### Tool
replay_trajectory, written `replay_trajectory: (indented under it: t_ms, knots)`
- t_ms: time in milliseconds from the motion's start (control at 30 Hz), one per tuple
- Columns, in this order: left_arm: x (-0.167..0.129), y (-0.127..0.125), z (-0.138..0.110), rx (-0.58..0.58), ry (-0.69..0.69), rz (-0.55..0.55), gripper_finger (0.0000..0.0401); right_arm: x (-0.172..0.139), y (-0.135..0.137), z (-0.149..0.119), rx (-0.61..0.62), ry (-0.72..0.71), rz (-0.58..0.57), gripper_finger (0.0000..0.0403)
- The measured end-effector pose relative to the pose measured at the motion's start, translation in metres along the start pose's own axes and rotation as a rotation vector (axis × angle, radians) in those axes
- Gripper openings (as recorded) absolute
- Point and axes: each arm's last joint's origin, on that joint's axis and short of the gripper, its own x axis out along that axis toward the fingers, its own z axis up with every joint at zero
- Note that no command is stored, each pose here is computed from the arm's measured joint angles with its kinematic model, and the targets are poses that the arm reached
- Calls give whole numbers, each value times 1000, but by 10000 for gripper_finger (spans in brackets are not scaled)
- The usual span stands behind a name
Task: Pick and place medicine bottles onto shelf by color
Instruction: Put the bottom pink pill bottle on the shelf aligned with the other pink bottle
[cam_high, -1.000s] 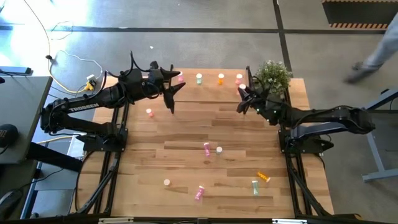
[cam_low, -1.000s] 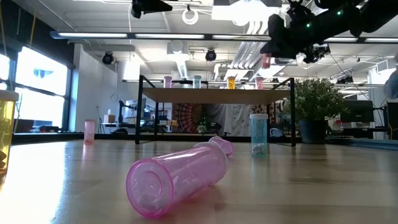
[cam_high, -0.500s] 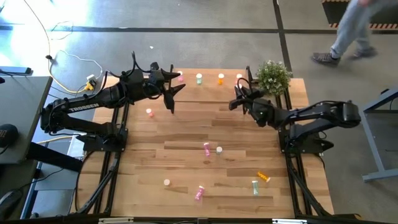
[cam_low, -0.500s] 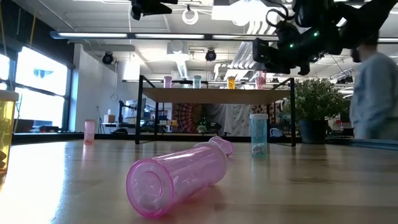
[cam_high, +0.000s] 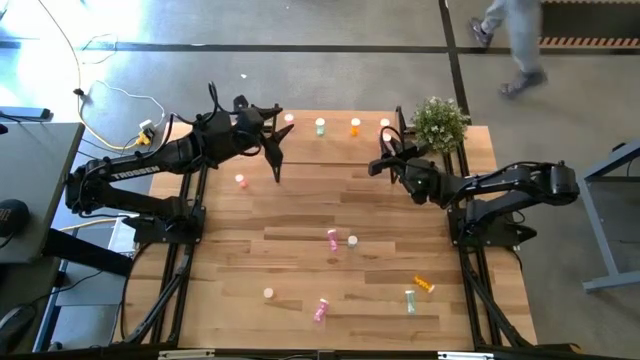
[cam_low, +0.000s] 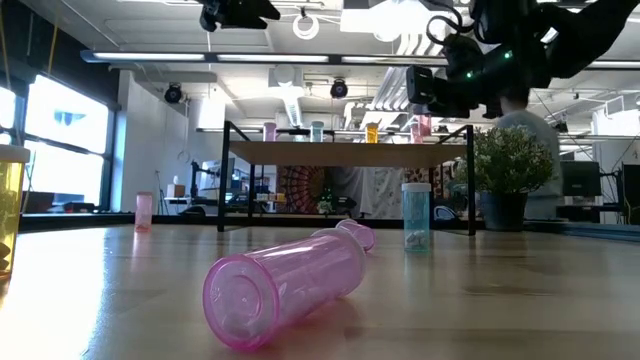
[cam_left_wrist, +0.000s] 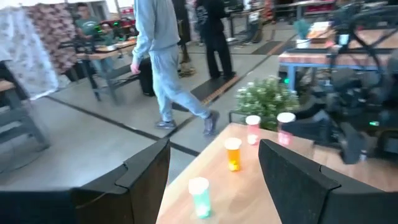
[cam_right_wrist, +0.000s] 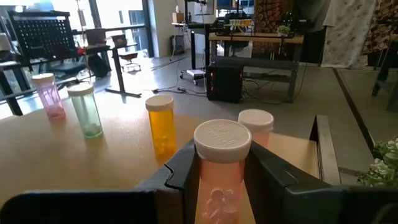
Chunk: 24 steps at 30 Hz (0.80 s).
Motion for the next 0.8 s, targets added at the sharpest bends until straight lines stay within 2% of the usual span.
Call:
replay_trajectory:
  t_ms: [233,433,800]
  knots:
    - [0,1,0,-1,1,9,235,4,-4,-3,-1,21,-18,95]
    - [0,1,0,-1,1,7,235,10,-8,-3,25,36,21,95]
    - [0,1,0,0,1,6,235,19,-16,-5,0,72,43,95]
